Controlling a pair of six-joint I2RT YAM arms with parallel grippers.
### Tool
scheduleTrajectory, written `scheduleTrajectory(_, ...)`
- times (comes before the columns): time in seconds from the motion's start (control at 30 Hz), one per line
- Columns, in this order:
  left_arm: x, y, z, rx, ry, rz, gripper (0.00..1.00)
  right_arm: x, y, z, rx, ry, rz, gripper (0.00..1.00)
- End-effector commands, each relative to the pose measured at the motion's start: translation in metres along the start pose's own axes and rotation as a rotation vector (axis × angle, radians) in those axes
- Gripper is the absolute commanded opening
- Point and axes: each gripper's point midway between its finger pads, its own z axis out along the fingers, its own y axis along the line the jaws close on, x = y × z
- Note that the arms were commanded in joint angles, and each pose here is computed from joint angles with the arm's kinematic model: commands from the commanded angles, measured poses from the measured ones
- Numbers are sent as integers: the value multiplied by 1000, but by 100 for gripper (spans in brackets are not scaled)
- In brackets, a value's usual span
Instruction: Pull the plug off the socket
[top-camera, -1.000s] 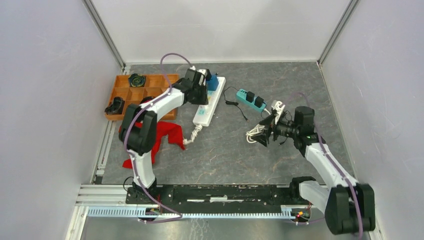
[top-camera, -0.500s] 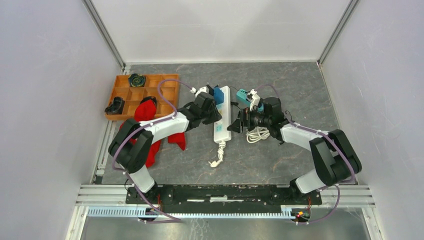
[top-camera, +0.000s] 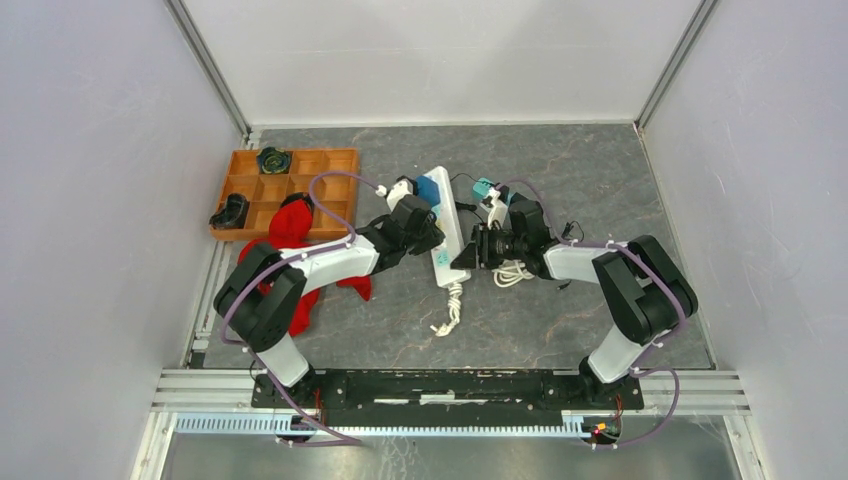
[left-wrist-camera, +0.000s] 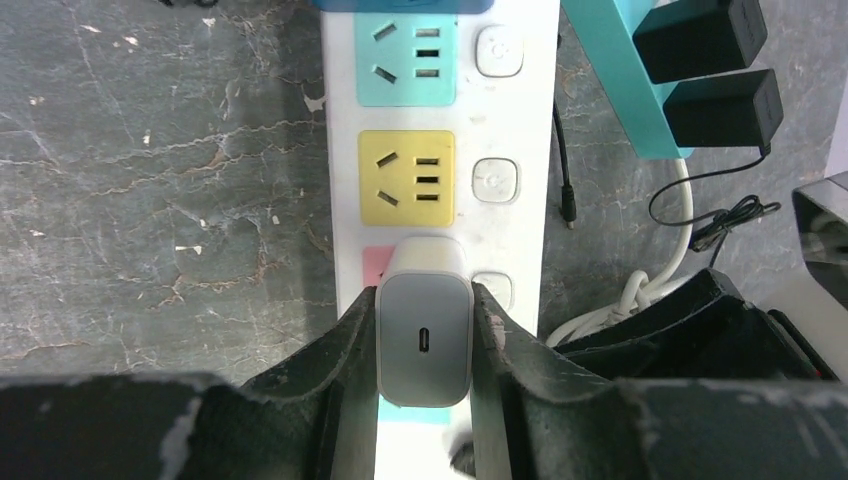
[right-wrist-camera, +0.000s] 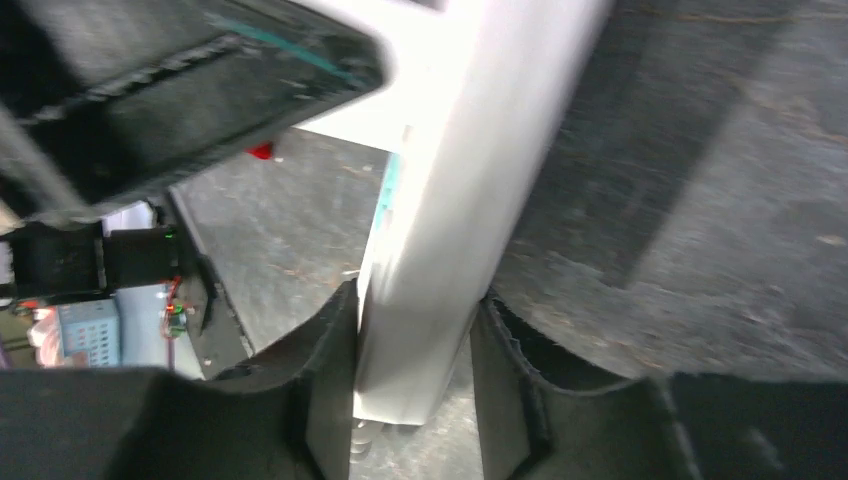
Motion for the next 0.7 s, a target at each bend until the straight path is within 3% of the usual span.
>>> scheduleTrajectory(0.0, -49, -72, -32, 231, -166, -116, 2, -8, -10, 6, 53, -15, 0, 22)
scheduleTrajectory(0.07, -49, -76, -39, 240, -169, -121, 2, -2, -24, 5, 110, -5, 21, 3)
scheduleTrajectory(0.1, -49, -78, -44, 245, -171, -122, 2, 0, -32, 4, 137, -6, 34, 0)
scheduleTrajectory(0.37, -55, -73, -91, 268, -193, -162, 2, 6, -66, -5, 251, -4, 105, 0)
scheduleTrajectory(0.57, -39, -71, -99, 297, -118, -207, 2, 11, -69, -3, 251, 6, 115, 0)
scheduleTrajectory(0.67, -40, -61, -100, 260, -138, -170, 2, 10, -66, 0, 224, 17, 104, 0)
